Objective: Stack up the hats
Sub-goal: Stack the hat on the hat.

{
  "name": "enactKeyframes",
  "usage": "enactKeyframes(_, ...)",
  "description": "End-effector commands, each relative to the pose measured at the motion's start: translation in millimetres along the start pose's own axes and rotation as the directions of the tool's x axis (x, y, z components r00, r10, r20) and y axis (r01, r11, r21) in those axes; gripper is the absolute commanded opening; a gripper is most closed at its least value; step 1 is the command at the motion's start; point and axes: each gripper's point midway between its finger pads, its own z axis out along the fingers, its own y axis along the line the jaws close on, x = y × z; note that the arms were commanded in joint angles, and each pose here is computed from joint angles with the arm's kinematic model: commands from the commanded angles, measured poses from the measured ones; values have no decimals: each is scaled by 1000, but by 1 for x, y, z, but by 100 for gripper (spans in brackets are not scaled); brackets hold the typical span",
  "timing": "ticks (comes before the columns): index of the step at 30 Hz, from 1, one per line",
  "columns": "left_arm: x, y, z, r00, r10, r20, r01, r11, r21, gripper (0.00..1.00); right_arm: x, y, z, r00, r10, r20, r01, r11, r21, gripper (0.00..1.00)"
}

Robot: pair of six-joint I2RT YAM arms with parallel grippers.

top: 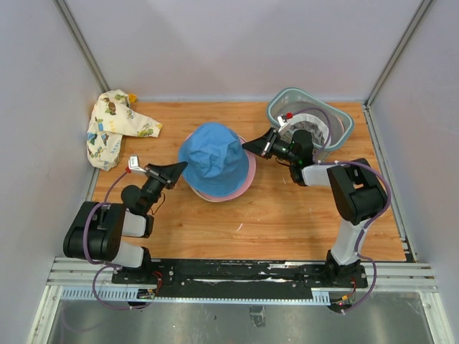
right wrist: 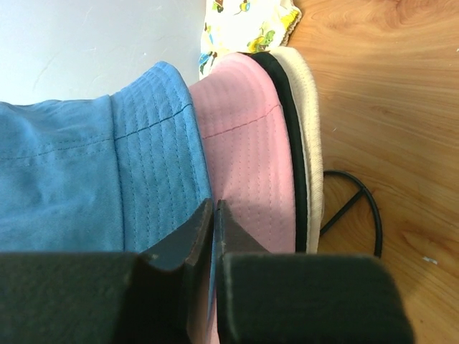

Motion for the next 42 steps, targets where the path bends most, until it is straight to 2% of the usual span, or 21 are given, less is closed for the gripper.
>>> enactKeyframes(1,-4,-20,-7,994,93,49,-98,990,101,0,4,-2,4,1000,-8,-3,8,1000,-2,1)
enactKeyframes(15,2,-5,-11,996,85,29,-87,994,64,1,-9,-23,-15,999,-6,45,3,998,65,1)
enactKeyframes(16,2,-6,-10,996,83,26,-85,994,70,1,-9,-22,-16,999,-4,48,1,998,60,2)
enactKeyframes(21,2,-9,-7,996,88,16,-90,992,84,0,-18,-12,-23,996,0,85,-3,999,33,30)
enactKeyframes(25,3,-7,-5,996,89,7,-89,993,79,1,-24,-2,-26,994,6,105,-6,1000,-4,44)
enactKeyframes(30,4,-9,-2,996,93,-3,-93,992,91,1,-26,8,-23,994,28,102,-22,998,-64,50)
enactKeyframes(42,2,-17,6,994,104,-18,-101,987,124,1,-15,28,-5,999,12,44,-5,991,-137,50)
